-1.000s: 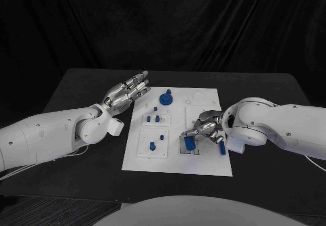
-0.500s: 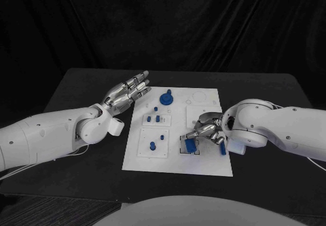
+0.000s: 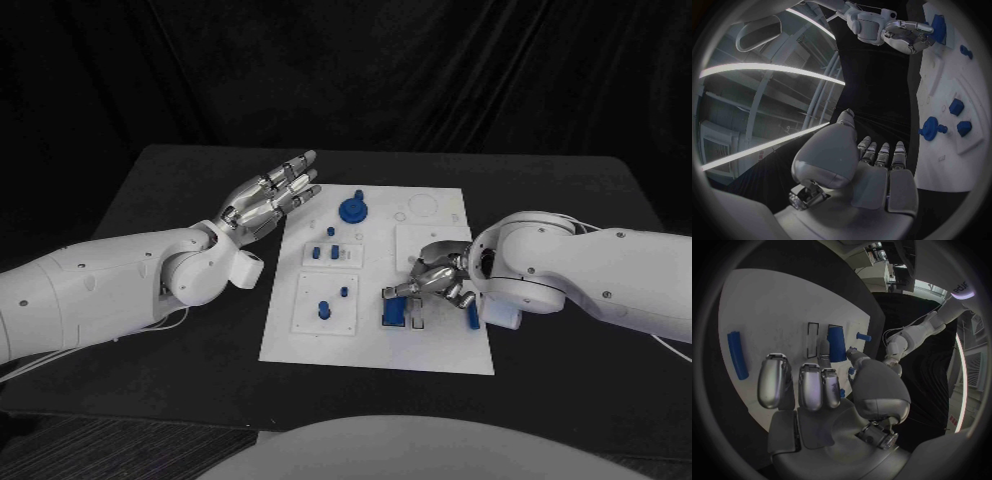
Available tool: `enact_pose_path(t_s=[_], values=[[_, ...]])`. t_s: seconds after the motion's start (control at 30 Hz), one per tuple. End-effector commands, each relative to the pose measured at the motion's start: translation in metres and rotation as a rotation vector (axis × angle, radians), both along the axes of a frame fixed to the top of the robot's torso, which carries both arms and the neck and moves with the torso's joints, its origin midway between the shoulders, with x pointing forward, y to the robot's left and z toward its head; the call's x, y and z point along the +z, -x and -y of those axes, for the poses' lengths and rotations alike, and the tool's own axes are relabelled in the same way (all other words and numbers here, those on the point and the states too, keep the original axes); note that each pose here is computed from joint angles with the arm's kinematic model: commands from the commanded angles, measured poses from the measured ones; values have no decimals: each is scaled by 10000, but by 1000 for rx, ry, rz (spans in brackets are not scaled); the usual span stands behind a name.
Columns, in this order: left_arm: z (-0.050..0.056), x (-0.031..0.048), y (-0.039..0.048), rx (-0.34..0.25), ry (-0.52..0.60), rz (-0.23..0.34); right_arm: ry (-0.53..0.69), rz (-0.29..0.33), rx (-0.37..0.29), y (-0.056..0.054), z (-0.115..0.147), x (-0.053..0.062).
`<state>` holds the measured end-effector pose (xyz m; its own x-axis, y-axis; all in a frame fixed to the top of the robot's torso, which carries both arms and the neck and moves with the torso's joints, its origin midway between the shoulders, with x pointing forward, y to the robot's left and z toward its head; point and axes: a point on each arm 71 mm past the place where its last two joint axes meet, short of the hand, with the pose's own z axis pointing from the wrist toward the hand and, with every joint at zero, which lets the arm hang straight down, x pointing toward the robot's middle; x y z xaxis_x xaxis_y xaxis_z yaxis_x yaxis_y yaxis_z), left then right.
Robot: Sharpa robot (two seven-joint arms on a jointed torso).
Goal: Assemble the parts on the task board
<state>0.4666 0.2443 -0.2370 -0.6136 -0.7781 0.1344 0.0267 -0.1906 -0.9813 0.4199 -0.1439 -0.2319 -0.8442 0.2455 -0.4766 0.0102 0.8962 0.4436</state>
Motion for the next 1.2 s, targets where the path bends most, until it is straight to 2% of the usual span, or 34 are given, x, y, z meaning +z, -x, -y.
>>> enact_pose_path(t_s=[0.03, 0.47, 0.73, 0.83, 1.0, 1.2], values=[[8, 36, 10, -4, 42, 32, 31, -4, 11, 9, 9, -21], [11, 34, 8, -7, 42, 30, 28, 7, -2, 6, 12, -22], [2, 34, 12, -9, 42, 28, -16, 55, -66, 15, 100, 30], [-4, 34, 12, -7, 41, 28, -65, 100, -87, 19, 155, 118], [-20, 34, 13, -4, 39, 27, -178, 203, -95, 16, 206, 343], [-19, 33, 11, -5, 40, 27, -288, 344, -72, 22, 209, 546]])
